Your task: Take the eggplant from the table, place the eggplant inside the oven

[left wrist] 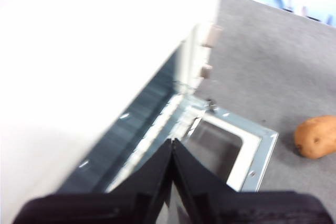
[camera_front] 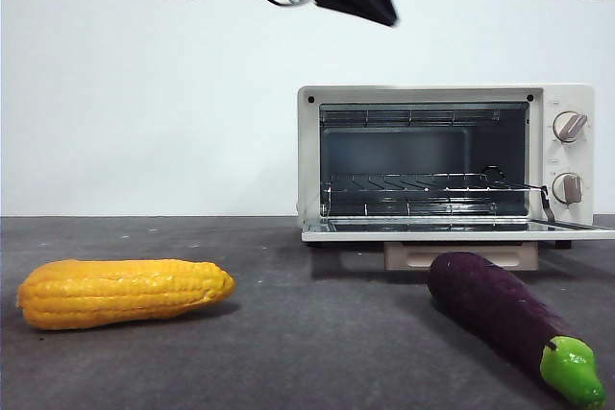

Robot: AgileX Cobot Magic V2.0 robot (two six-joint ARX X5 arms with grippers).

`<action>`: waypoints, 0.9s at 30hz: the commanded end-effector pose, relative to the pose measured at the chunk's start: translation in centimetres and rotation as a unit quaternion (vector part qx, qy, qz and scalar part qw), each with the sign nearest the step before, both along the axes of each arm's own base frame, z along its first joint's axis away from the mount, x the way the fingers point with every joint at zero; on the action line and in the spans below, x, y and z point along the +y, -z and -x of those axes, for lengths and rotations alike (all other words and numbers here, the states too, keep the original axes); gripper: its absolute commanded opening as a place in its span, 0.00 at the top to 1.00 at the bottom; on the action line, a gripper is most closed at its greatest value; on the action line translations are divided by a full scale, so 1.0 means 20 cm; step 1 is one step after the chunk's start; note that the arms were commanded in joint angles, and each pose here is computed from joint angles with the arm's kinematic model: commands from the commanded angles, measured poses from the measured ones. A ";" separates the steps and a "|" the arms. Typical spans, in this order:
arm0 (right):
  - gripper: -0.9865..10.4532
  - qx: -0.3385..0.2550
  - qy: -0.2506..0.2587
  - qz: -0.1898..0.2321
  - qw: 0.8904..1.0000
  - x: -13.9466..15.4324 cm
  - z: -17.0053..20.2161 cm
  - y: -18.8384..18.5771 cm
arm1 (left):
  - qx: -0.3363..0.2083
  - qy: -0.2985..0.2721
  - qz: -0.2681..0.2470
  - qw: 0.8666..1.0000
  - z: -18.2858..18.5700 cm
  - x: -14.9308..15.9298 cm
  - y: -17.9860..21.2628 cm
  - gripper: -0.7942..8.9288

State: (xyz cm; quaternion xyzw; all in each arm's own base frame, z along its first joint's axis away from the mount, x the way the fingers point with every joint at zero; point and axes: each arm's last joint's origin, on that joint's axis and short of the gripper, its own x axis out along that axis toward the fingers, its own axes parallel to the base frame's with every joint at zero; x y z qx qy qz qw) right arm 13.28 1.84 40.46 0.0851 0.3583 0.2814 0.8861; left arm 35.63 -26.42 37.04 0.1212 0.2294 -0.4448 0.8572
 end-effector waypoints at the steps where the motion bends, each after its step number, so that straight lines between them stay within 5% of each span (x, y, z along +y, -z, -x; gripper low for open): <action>1: 0.42 0.000 -0.004 0.001 1.000 0.00 -0.01 0.00 | 0.004 -0.028 0.004 1.000 0.02 0.14 -0.09 0.92; 6: 0.42 0.009 -0.004 0.002 1.000 0.00 -0.01 0.01 | -0.013 -0.073 0.014 0.997 0.15 0.42 -0.33 0.92; 18: 0.42 0.014 -0.004 0.002 1.000 0.00 -0.01 0.01 | -0.072 -0.139 0.044 0.987 0.51 0.82 -0.66 0.92; 27: 0.42 0.014 -0.004 0.001 1.000 0.00 -0.01 0.01 | -0.088 -0.111 0.065 0.988 0.81 0.97 -0.78 0.92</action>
